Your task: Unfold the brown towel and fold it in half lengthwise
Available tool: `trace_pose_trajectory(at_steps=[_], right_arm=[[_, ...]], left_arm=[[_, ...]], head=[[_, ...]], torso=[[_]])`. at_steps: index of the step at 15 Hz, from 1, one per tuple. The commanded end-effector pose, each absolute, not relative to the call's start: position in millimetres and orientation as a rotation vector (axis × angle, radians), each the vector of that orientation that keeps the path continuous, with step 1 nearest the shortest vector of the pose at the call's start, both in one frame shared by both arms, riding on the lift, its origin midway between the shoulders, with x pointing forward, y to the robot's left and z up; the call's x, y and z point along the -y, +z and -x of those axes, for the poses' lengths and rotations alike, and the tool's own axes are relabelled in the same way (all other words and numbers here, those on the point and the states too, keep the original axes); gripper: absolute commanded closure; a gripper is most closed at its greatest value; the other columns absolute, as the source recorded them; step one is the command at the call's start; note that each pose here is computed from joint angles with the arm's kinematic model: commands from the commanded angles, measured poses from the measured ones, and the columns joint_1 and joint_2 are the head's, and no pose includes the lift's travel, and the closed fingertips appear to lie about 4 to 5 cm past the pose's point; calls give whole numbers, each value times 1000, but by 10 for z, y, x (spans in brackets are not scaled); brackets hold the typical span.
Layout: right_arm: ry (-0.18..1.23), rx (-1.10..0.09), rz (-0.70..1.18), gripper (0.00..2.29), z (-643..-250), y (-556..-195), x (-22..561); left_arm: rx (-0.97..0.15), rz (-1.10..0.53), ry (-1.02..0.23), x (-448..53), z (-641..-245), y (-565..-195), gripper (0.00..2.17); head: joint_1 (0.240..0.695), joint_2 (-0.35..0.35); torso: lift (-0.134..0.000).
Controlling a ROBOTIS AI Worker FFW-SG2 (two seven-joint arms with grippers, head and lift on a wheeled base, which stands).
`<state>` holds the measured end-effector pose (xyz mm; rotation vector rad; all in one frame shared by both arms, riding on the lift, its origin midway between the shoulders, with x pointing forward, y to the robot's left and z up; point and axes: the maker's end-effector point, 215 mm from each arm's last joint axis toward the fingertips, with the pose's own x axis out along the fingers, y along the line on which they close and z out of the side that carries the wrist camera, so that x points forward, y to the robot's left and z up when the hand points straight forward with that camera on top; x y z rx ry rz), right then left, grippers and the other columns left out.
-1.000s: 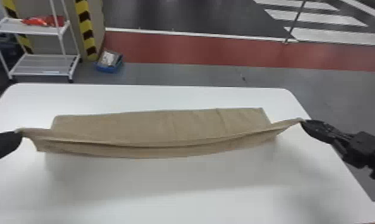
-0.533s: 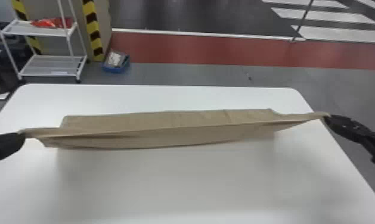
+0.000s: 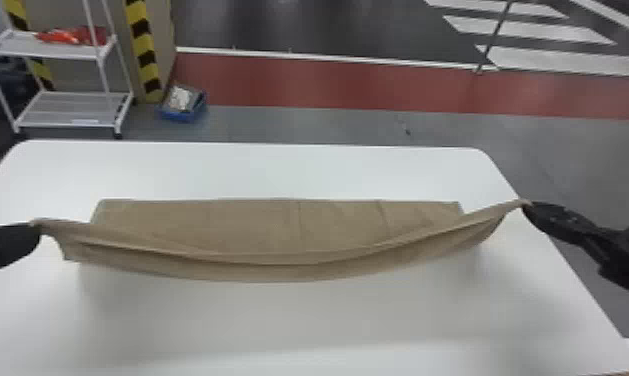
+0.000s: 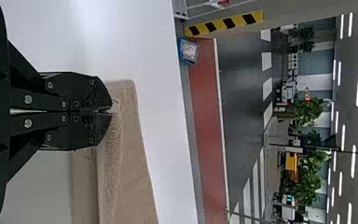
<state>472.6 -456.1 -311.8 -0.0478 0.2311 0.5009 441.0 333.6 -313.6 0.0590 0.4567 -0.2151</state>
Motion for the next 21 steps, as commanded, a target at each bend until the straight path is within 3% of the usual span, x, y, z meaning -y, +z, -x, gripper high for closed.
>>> trace_pose_trajectory(at_steps=[1, 10, 21], right_arm=[[494, -258, 53, 1116, -4909, -3236, 4533], [424, -330, 113, 1116, -5547, -3663, 4764], [414, -370, 170, 1099, -5966, -3927, 4529]], left_arm=[[-474, -70, -209, -3312, -4608, -3252, 1352], [-574, -151, -182, -3299, -5451, -3692, 1352], [-572, -238, -160, -3359, -5850, -3954, 1335]], head=[[695, -150], [695, -151], [695, -111]], torso=[[-125], [-125], [-125]])
